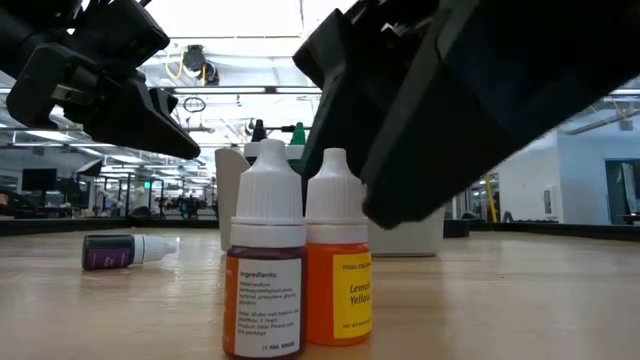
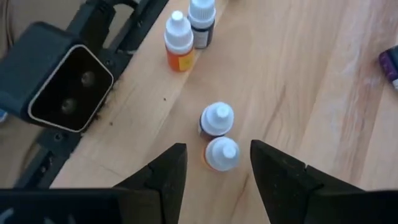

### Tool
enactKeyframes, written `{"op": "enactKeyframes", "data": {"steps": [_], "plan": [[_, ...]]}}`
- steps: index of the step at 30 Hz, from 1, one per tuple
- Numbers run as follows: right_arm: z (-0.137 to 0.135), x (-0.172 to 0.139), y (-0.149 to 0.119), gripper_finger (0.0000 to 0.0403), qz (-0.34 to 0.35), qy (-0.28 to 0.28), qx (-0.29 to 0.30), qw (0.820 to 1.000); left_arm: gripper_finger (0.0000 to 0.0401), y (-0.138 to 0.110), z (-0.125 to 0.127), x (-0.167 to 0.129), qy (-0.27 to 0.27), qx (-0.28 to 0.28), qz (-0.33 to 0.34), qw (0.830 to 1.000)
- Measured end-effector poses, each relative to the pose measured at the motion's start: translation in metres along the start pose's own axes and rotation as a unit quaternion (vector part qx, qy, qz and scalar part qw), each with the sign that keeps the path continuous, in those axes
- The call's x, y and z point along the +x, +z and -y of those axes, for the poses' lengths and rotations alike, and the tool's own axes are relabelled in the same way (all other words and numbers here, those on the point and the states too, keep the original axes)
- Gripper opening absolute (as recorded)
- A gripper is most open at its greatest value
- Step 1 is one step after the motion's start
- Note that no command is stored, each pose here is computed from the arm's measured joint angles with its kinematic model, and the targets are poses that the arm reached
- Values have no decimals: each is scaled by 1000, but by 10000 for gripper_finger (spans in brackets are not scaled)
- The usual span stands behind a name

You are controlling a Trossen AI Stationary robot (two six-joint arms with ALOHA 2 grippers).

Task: Pick & Place food coloring
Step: Put the small yellow food coloring bottle into the gray bin

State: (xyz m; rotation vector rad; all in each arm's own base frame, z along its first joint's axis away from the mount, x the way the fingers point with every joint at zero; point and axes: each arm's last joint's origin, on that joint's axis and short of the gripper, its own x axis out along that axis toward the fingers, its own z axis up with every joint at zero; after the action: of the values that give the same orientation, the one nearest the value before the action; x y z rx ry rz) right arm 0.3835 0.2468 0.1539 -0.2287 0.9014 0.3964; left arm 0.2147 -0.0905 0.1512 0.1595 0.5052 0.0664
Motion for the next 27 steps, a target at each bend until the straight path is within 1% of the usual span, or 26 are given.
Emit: {"op": "enactKeyframes", "data": {"steps": [10, 21, 27], "plan": [[0, 0, 3, 161, 16, 2, 2, 1000, 35, 0, 0, 0, 1, 1, -2, 1000], [0, 0, 3, 113, 17, 2, 2, 1000, 35, 0, 0, 0, 1, 1, -2, 1000], [0, 7, -7, 92, 27, 3, 5, 1000, 35, 0, 0, 0, 1, 1, -2, 1000]]}}
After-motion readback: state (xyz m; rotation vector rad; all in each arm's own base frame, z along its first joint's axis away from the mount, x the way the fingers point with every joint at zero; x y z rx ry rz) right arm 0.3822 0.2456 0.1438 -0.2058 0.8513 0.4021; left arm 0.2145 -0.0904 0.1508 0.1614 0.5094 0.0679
